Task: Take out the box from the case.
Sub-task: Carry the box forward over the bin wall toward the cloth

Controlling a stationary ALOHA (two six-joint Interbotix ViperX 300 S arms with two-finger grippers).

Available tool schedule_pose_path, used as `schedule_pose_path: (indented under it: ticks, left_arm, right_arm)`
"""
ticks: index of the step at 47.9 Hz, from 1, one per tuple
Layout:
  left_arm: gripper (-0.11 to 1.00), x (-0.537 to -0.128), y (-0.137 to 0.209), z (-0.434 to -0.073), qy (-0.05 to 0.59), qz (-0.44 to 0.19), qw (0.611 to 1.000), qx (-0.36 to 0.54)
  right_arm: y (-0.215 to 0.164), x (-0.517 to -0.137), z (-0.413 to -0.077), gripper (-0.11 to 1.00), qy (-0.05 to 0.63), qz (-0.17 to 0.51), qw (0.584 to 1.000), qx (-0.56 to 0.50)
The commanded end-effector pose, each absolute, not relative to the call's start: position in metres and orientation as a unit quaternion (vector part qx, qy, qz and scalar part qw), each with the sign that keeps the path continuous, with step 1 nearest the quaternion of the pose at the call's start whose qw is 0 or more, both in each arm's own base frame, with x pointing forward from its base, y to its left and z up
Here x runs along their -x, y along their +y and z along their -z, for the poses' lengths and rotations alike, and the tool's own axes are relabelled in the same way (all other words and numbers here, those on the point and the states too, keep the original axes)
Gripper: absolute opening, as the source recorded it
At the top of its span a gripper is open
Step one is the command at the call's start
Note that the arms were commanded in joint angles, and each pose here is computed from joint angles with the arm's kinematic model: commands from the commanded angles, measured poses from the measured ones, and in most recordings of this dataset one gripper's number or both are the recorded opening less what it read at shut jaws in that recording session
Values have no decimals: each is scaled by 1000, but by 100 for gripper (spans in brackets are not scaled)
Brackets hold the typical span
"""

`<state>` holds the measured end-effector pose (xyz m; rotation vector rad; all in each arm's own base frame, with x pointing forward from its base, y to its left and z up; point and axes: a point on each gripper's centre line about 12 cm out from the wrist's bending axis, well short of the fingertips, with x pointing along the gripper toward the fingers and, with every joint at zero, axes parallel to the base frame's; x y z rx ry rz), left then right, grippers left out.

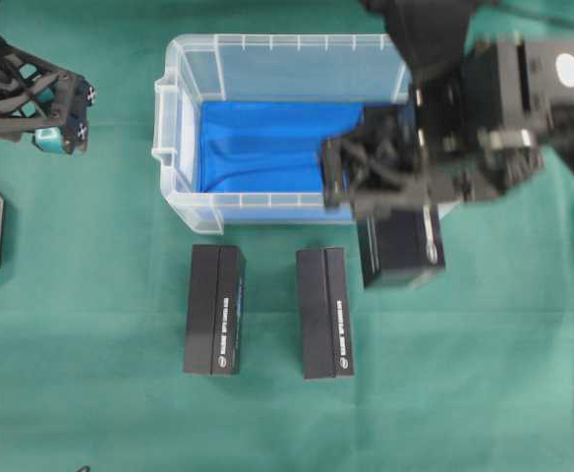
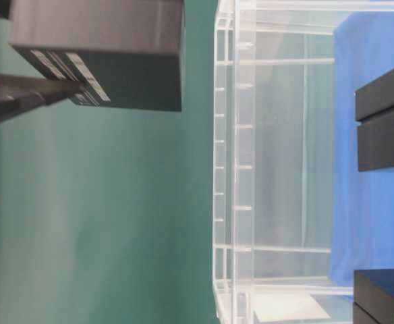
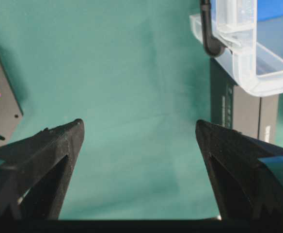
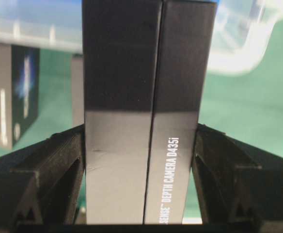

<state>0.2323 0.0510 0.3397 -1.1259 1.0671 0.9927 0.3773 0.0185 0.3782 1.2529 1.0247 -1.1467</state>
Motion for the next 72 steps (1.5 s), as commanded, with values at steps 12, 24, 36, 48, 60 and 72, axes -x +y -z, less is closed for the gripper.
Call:
schedule_pose_path:
  ticks: [12, 24, 36, 48, 60, 72]
  left_arm:
    - [97, -232, 49, -348, 453, -420, 617, 488]
    - [97, -232, 47, -348, 454, -419, 618, 487]
    - [97, -232, 47, -349, 453, -419, 619, 487]
    - [97, -233, 42, -348, 458, -415, 620, 484]
    - [97, -233, 42, -347, 457, -416, 620, 483]
    - [97, -233, 42, -347, 457, -416, 620, 483]
  right_arm:
    - [69, -364, -398, 65, 422, 461, 551, -553]
    - [88, -357, -396, 65, 430, 471, 545, -544]
    - [85, -355, -391, 65, 428, 492, 546, -526]
    - [95, -358, -366, 65, 442, 510, 536, -507]
    - [98, -359, -322, 65, 456, 529, 528, -483]
    - [101, -363, -283, 65, 454, 510, 540, -493]
